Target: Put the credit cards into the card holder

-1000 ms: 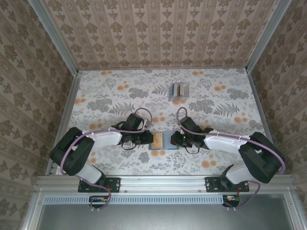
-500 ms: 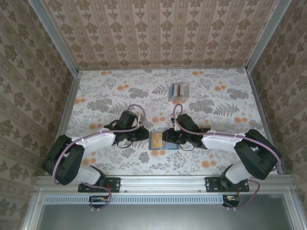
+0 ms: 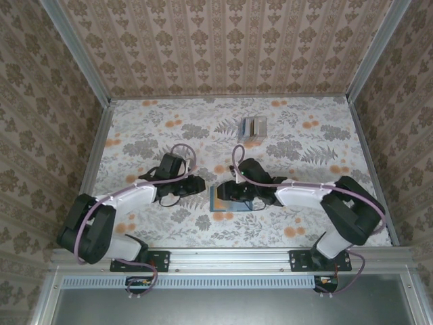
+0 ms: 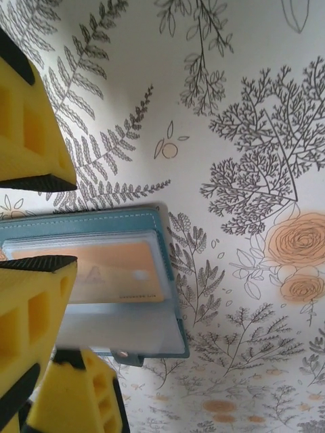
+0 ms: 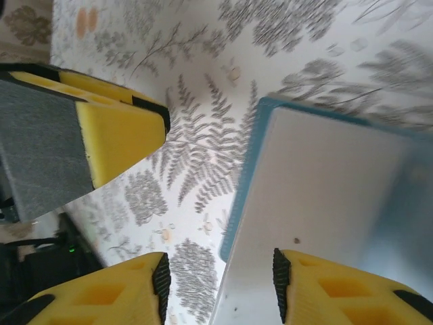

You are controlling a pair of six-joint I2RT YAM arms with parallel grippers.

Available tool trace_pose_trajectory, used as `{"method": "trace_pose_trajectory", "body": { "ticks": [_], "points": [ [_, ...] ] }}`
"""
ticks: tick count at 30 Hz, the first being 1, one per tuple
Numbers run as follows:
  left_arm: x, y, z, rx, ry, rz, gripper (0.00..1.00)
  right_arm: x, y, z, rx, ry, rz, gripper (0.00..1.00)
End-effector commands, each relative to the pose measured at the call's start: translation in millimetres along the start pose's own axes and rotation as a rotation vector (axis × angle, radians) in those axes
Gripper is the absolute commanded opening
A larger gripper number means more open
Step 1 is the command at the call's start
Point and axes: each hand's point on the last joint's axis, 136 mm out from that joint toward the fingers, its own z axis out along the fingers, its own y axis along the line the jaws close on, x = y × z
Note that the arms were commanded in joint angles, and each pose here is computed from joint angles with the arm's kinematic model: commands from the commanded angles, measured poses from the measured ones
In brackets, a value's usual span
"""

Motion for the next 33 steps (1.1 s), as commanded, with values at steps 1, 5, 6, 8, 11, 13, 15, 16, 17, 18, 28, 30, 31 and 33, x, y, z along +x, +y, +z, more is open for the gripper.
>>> {"method": "trace_pose_trajectory", "body": {
  "ticks": [1,5,6,8,11,13,15,16,17,18,28,30,31,33],
  "points": [
    [5.3,-7.2,7.3,0.042,0.038,0.03,0.36,-2.4,-34.8,-30.8,0.24,-0.022,-0.097,0.48],
    [6.8,-9.6,14.1,0.045,0.055,0.037,0.4,2.6,-47.6,-37.3,0.293,-0.014,-0.101,0.48],
    [6.8,-8.9,16.4,0.043,0.06,0.036,0.4,3.9,-45.9,-33.1,0.272,-0.007,-0.098,0.46],
    [7.8,-8.5,18.6,0.043,0.073,0.029,0.4,6.6,-37.7,-20.3,0.207,0.02,-0.075,0.43],
    [6.7,-7.7,19.9,0.045,0.064,0.018,0.4,6.6,-14.6,2.1,0.06,0.038,-0.045,0.42],
    [7.0,-6.8,19.9,0.039,0.07,0.019,0.4,6.7,-1.8,13.3,0.001,0.05,-0.042,0.42],
    [9.9,-4.1,18.7,0.02,0.088,0.013,0.4,5.4,4.3,17.7,-0.007,0.06,-0.042,0.41],
    [11.0,-3.4,18.7,0.017,0.091,0.01,0.41,4.8,6.7,17.4,-0.01,0.061,-0.05,0.41],
    [12.6,-3.6,19.4,0.023,0.097,0.008,0.41,4.3,8.0,15.0,-0.009,0.057,-0.063,0.4],
    [13.4,-3.8,20.5,0.029,0.099,0.008,0.41,4.1,5.7,11.6,0.01,0.051,-0.077,0.4],
    [22.8,-7.7,31.1,0.01,0.151,0.036,0.42,10.2,-70.5,-44.7,0.448,0.019,-0.188,0.44],
    [24.7,-4.9,32.9,0.002,0.147,0.019,0.42,14.8,-80.2,-48.5,0.523,0.039,-0.226,0.45],
    [25.1,-4.1,33.4,0.003,0.144,0.016,0.42,15.9,-83.9,-48.8,0.548,0.045,-0.24,0.45],
    [26.5,-2.9,33.8,-0.001,0.15,0.016,0.42,18.5,-93.1,-48.0,0.605,0.057,-0.263,0.46]
  ]
}}
